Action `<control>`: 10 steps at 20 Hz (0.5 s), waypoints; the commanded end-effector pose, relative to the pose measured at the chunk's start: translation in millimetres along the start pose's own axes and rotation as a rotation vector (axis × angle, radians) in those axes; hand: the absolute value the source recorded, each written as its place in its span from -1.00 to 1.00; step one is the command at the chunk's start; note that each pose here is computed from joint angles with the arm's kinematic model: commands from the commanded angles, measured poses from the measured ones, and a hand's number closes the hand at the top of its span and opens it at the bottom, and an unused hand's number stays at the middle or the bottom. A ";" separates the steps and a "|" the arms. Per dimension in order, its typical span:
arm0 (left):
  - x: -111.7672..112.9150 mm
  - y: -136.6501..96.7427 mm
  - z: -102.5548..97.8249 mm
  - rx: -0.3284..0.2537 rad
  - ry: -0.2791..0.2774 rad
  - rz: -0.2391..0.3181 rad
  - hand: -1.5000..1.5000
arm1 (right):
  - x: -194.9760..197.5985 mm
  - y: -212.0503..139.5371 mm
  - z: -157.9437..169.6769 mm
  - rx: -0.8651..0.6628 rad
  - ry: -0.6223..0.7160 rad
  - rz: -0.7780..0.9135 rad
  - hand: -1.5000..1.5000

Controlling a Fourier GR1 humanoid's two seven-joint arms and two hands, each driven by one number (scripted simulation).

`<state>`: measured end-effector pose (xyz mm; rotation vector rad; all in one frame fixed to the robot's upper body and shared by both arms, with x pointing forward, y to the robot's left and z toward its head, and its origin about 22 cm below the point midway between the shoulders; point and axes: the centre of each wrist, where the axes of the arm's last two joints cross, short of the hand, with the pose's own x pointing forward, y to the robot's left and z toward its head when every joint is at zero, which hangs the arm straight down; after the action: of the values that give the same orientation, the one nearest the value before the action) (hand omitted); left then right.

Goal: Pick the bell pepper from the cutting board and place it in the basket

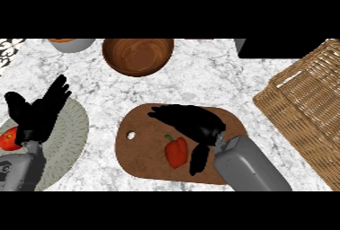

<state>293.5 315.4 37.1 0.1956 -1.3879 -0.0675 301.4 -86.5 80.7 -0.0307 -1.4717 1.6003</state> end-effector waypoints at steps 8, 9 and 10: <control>1.9 2.0 -2.7 -0.018 0.010 -0.010 0.00 | -12.3 8.9 5.8 0.056 -0.084 -0.036 -1.00; 12.0 7.1 4.4 -0.001 0.008 -0.001 0.00 | -3.9 -6.8 11.1 0.045 -0.092 -0.049 -1.00; -2.4 13.5 -1.6 -0.011 -0.008 0.010 0.00 | 8.7 27.2 3.4 0.048 -0.082 -0.026 -1.00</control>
<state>289.6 318.7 38.5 0.1896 -1.3861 -0.0715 295.6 -94.0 72.0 0.0754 -1.4790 1.6171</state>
